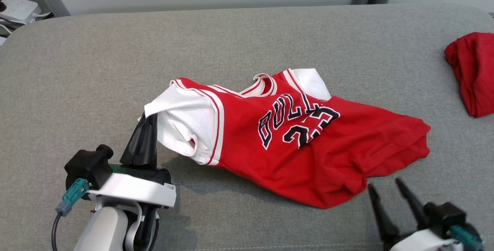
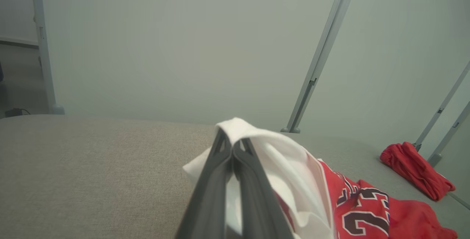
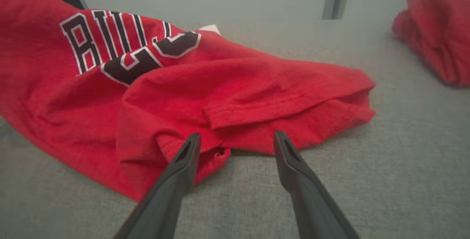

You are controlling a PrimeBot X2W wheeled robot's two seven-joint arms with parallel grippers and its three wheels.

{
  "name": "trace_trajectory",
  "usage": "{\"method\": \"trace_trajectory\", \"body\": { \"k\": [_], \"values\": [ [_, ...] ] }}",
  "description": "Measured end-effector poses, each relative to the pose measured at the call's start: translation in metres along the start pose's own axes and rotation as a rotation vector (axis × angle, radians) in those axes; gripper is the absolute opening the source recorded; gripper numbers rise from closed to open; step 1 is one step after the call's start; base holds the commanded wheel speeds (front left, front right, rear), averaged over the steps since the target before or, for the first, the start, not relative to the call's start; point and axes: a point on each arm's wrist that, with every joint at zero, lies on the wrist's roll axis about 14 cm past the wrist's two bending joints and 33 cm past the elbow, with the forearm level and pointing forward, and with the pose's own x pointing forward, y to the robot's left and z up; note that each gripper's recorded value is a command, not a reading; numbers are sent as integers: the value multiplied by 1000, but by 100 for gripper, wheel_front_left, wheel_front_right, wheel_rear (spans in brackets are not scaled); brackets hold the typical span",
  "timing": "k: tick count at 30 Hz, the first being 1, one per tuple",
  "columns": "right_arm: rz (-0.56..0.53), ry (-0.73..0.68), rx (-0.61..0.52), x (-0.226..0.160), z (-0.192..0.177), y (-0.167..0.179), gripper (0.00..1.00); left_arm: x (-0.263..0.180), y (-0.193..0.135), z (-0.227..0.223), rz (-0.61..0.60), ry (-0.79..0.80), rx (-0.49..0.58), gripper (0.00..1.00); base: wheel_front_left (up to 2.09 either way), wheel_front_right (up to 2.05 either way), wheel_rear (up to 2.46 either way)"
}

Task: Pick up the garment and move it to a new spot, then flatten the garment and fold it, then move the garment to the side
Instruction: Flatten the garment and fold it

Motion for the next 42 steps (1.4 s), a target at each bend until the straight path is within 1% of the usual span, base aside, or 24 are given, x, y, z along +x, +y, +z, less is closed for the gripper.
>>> {"method": "trace_trajectory", "body": {
  "k": [3,6,9,15,19,21,22,24,25,29,32,33,34,37,42],
  "values": [
    [59,83,25,-11,-26,18,100,-1,0,-2,2,5,0,0,0,0,0],
    [106,106,48,-7,-32,32,100,-2,1,-2,1,6,3,0,0,0,0],
    [142,134,32,1,-37,39,100,-3,1,-1,-1,3,1,0,0,0,0],
    [111,221,7,6,-58,26,100,-9,5,6,15,-11,6,0,0,0,0],
    [120,228,26,10,-59,33,100,-11,7,11,24,-26,4,0,0,0,0],
    [126,224,35,13,-58,37,85,-10,7,11,24,-27,3,0,0,0,0],
    [129,225,36,14,-58,38,83,-10,7,11,21,-27,2,0,0,0,0],
    [140,232,34,15,-59,41,13,-10,6,11,19,-26,3,0,0,0,0],
    [146,236,32,15,-60,43,0,-10,6,11,17,-26,8,0,0,0,0],
    [141,224,44,15,-56,42,0,-9,4,11,11,-27,16,0,0,0,0],
    [103,149,64,21,-33,28,0,-7,4,13,11,-33,13,0,0,0,0],
    [87,111,70,22,-21,21,0,-7,3,13,9,-36,11,0,0,0,0],
    [51,31,87,24,3,7,0,-5,1,15,5,-43,4,0,0,0,0],
    [4,-103,98,20,44,-14,0,-3,-6,21,-16,-66,-51,0,0,0,0],
    [-24,-318,49,9,117,-37,0,0,-18,44,-64,-119,-85,0,0,0,0]
  ]
}}
